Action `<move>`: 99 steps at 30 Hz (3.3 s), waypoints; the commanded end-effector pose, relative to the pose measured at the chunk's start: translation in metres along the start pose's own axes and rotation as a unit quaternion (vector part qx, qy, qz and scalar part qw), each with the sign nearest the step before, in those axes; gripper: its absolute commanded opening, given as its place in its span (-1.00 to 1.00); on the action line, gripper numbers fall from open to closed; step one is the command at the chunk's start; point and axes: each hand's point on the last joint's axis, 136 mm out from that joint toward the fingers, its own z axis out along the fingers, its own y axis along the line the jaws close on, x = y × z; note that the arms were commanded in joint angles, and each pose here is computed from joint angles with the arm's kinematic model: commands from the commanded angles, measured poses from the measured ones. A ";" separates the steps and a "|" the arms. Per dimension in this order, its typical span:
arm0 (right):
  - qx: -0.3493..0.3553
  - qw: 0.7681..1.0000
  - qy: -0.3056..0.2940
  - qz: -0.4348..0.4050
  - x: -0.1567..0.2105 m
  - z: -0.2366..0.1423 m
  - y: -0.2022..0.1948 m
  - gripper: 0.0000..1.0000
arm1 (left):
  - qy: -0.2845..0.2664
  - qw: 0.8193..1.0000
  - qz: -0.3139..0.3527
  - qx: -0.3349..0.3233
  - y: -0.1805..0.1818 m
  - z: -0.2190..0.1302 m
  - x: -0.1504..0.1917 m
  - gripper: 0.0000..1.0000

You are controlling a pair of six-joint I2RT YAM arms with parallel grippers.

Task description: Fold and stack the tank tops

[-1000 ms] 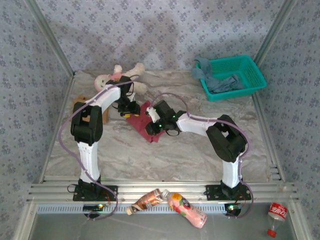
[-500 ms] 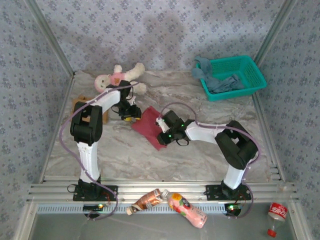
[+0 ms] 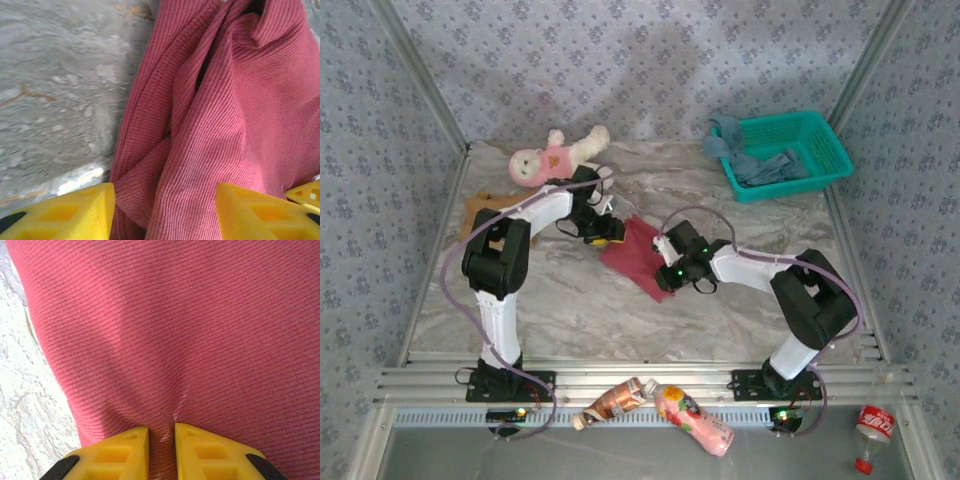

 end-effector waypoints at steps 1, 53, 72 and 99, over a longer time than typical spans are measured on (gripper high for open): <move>0.024 0.998 0.057 0.010 0.036 0.001 -0.013 -0.57 | 0.003 1.000 0.019 0.023 -0.012 0.010 -0.008 0.10; -0.072 0.977 -0.154 0.132 -0.112 -0.025 0.013 0.16 | -0.128 0.968 -0.017 -0.217 0.125 -0.174 -0.003 -1.00; -0.087 0.973 -0.165 0.133 -0.125 -0.015 0.019 0.15 | -0.256 0.904 -0.042 -0.341 0.167 -0.265 -0.054 -1.00; -0.112 0.973 -0.157 0.130 -0.137 -0.005 0.028 0.12 | -0.254 0.876 -0.155 -0.379 0.279 -0.268 -0.019 -1.00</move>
